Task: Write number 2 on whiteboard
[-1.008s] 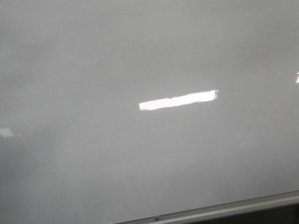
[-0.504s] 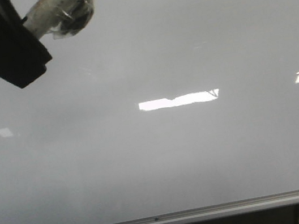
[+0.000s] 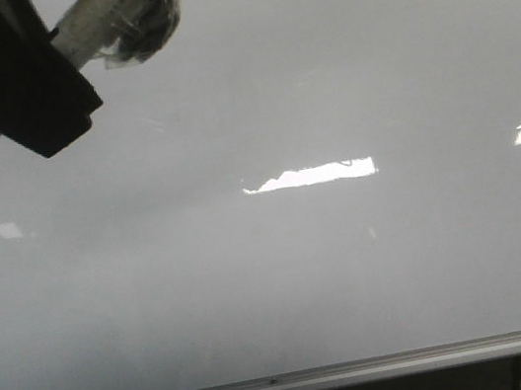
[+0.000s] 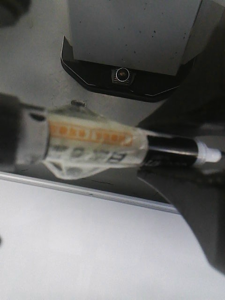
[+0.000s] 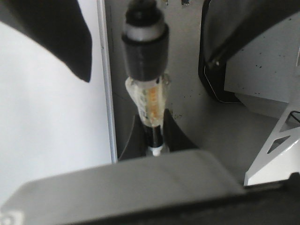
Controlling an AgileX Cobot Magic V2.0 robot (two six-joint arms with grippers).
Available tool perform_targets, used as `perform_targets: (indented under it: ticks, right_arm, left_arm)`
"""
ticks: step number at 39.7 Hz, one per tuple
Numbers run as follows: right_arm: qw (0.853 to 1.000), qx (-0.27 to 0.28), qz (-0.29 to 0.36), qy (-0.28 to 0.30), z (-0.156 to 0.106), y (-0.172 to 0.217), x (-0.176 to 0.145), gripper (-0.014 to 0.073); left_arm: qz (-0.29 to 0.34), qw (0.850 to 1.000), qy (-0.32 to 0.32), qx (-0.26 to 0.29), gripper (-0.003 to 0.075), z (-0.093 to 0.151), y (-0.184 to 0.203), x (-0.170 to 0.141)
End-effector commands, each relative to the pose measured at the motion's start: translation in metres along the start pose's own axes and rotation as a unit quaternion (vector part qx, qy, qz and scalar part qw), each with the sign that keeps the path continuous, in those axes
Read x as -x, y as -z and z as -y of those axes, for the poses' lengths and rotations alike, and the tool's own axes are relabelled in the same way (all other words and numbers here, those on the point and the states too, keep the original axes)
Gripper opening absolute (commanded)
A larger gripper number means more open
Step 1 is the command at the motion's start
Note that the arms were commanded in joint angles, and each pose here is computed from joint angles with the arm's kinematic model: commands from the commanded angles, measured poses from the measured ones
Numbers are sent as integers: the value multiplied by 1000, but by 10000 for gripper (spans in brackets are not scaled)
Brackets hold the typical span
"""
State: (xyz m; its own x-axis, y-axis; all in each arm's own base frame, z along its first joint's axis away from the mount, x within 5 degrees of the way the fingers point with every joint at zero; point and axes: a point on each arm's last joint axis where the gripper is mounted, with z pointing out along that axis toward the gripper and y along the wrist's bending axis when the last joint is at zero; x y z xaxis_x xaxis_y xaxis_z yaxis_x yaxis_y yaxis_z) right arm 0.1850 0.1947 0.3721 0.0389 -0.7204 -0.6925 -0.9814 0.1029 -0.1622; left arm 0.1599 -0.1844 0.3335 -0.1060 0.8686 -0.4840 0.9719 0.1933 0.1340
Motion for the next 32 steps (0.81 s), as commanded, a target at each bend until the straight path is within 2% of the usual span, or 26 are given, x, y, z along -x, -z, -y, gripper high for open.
perform_targets:
  ticks: [1, 26, 32]
  right_arm:
    - [999, -23, 45, 5, 4, 11, 17, 507]
    - [999, 18, 37, -2, -3, 10, 16, 101]
    - [999, 25, 32, -2, -4, 10, 15, 29]
  left_arm:
    - [48, 999, -3, 19, -8, 1, 16, 10]
    - [58, 998, -3, 29, -8, -1, 16, 12]
    - [62, 998, -3, 32, 8, -2, 16, 13]
